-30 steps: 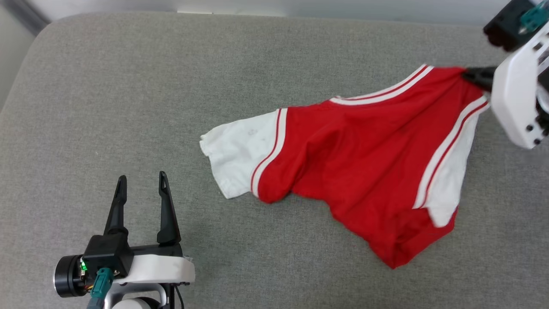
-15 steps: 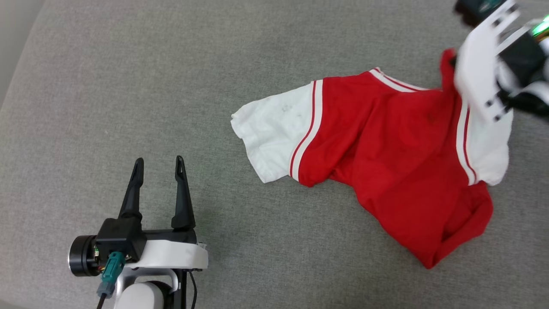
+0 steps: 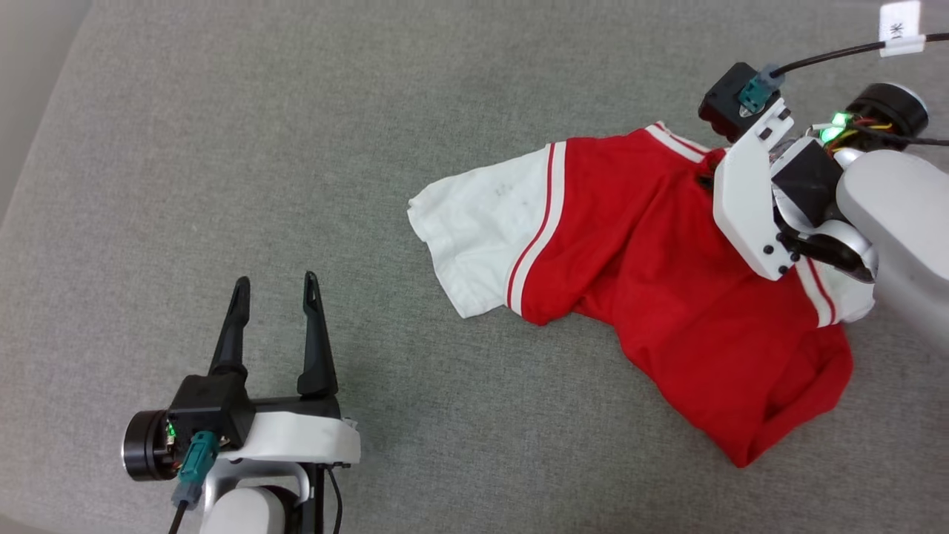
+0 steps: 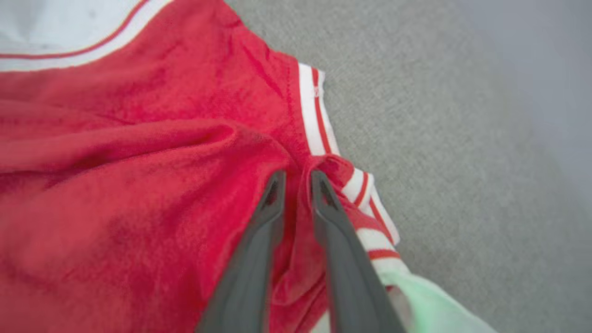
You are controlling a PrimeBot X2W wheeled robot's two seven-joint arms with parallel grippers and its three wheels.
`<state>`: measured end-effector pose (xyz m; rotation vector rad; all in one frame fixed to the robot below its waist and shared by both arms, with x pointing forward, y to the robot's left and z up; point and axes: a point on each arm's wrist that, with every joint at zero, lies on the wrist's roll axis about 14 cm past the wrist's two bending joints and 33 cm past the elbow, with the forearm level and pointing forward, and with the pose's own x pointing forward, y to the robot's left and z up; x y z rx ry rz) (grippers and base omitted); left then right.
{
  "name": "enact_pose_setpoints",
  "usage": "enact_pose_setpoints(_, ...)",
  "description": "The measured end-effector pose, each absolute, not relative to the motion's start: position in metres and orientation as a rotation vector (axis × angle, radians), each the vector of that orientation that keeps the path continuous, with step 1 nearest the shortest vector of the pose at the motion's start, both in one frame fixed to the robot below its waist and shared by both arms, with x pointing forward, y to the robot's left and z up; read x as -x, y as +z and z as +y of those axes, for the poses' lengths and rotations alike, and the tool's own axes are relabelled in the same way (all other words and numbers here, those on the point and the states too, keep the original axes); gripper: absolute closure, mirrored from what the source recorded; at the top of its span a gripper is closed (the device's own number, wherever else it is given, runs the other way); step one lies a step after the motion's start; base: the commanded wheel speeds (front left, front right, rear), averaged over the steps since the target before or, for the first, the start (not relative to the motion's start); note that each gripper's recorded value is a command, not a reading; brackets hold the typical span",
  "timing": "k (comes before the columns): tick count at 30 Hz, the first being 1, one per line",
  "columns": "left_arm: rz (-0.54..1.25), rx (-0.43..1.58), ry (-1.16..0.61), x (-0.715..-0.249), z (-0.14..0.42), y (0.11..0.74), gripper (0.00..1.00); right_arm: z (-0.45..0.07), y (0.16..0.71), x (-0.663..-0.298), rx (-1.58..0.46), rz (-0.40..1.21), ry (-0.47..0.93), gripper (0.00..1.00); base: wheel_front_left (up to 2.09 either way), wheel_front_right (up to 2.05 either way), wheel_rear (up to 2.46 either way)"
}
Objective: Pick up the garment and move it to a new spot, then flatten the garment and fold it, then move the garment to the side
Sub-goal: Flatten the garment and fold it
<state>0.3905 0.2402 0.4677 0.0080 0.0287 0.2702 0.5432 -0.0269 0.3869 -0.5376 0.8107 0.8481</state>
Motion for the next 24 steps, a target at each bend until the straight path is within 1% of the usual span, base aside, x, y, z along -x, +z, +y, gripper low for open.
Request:
enact_pose_setpoints(3, 0.018, -0.008, 0.271, -0.387, 0.24, 0.472, 0.0, -0.024, 0.416, -0.551, 0.5, 0.684, 0.853, 0.0, 0.0, 0.0, 0.0)
enact_pose_setpoints(7, 0.009, -0.004, 0.262, -0.383, 0.236, 0.475, 0.0, -0.042, 0.468, -0.568, 0.479, 0.543, 0.806, 0.0, 0.0, 0.0, 0.0)
enact_pose_setpoints(10, -0.006, -0.002, 0.25, -0.383, 0.232, 0.48, 0.0, -0.069, 0.497, -0.577, 0.496, 0.526, 0.741, 0.0, 0.0, 0.0, 0.0)
enact_pose_setpoints(14, -0.013, 0.004, 0.24, -0.383, 0.228, 0.482, 0.0, -0.104, 0.509, -0.573, 0.521, 0.629, 0.672, 0.0, 0.0, 0.0, 0.0)
enact_pose_setpoints(17, -0.014, 0.003, 0.237, -0.384, 0.228, 0.482, 0.0, -0.124, 0.503, -0.565, 0.521, 0.758, 0.64, 0.0, 0.0, 0.0, 0.0)
enact_pose_setpoints(18, -0.013, 0.003, 0.236, -0.384, 0.227, 0.481, 0.0, -0.131, 0.497, -0.562, 0.514, 0.815, 0.628, 0.0, 0.0, 0.0, 0.0)
enact_pose_setpoints(19, -0.007, 0.005, 0.234, -0.385, 0.226, 0.479, 0.0, -0.145, 0.484, -0.555, 0.518, 0.914, 0.602, 0.0, 0.0, 0.0, 0.0)
enact_pose_setpoints(22, 0.005, 0.008, 0.233, -0.385, 0.226, 0.475, 0.0, -0.154, 0.457, -0.544, 0.49, 1.043, 0.591, 0.0, 0.0, 0.0, 0.0)
enact_pose_setpoints(23, 0.005, 0.008, 0.233, -0.385, 0.226, 0.475, 0.0, -0.154, 0.457, -0.544, 0.49, 1.043, 0.591, 0.0, 0.0, 0.0, 0.0)
enact_pose_setpoints(24, 0.013, 0.01, 0.237, -0.385, 0.227, 0.473, 0.0, -0.154, 0.436, -0.536, 0.458, 1.114, 0.593, 0.0, 0.0, 0.0, 0.0)
